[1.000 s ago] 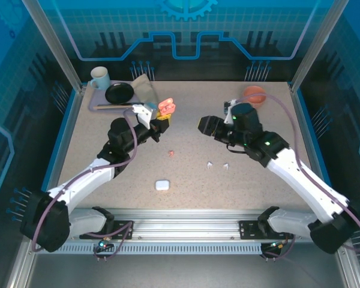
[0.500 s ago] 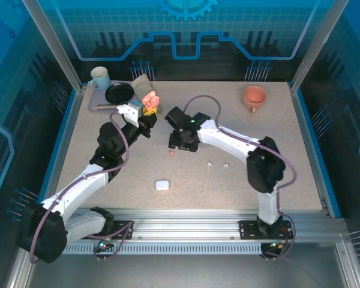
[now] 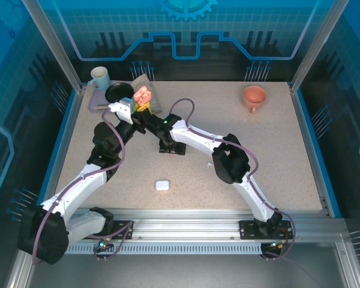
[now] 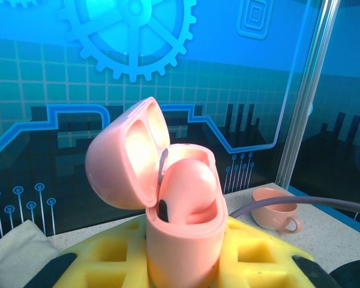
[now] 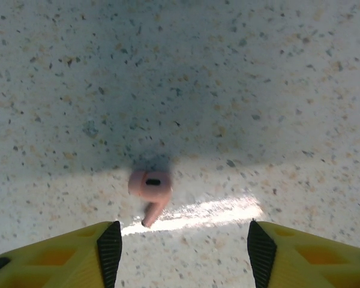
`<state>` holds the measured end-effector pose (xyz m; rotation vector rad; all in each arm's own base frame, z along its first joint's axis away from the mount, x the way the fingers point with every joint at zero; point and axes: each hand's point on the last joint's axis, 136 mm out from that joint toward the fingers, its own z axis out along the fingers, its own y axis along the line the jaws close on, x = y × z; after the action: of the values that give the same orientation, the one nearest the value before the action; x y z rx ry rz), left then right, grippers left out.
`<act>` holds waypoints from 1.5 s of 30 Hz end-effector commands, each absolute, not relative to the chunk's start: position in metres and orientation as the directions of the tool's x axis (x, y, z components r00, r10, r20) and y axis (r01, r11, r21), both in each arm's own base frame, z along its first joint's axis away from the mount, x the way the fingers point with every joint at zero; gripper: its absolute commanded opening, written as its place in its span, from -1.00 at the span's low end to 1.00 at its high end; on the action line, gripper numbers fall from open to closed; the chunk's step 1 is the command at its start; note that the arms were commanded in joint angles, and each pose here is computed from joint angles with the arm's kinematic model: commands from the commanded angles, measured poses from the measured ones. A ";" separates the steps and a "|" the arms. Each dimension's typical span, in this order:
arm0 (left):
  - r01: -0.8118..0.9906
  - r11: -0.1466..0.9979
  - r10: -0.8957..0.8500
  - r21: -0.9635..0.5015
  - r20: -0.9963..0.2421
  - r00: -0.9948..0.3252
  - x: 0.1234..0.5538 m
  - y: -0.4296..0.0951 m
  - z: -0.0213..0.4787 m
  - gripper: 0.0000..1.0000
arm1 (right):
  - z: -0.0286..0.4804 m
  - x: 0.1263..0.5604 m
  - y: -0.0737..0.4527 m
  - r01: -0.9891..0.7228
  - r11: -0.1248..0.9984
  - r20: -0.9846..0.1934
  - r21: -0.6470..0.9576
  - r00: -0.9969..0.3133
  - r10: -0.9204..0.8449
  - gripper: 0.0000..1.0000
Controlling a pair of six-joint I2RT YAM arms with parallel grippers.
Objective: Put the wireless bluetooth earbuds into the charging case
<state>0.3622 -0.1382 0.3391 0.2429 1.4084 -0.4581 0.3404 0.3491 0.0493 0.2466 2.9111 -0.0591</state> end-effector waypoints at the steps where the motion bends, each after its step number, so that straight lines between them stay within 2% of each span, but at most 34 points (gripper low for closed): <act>1: 0.438 0.892 -0.198 -0.113 -0.968 0.153 0.356 -0.130 0.358 -1.00 | 0.042 0.337 0.346 0.172 0.981 -0.217 -0.092 -0.965 0.149 0.19; 15: 0.436 0.891 -0.204 -0.126 -0.969 0.137 0.353 -0.127 0.349 -1.00 | 0.013 0.341 0.353 0.173 0.976 -0.186 -0.132 -0.972 0.147 0.11; 24: 0.443 0.887 -0.208 -0.130 -0.969 0.132 0.351 -0.128 0.349 -1.00 | 0.009 0.340 0.338 0.160 0.975 -0.177 -0.152 -0.975 0.132 -0.11; 38: 0.450 0.882 -0.213 -0.136 -0.969 0.125 0.352 -0.130 0.349 -1.00 | 0.001 0.352 0.322 -0.076 0.993 -0.147 -0.087 -0.985 -0.088 -0.26; 45: 0.455 0.879 -0.216 -0.140 -0.969 0.118 0.353 -0.131 0.347 -1.00 | 0.008 0.355 0.321 -0.062 0.997 -0.145 -0.053 -0.987 -0.069 -0.14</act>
<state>0.3566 -0.1336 0.3381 0.2139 1.4062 -0.4848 0.3560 0.3462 0.0170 -0.1177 2.9468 0.0295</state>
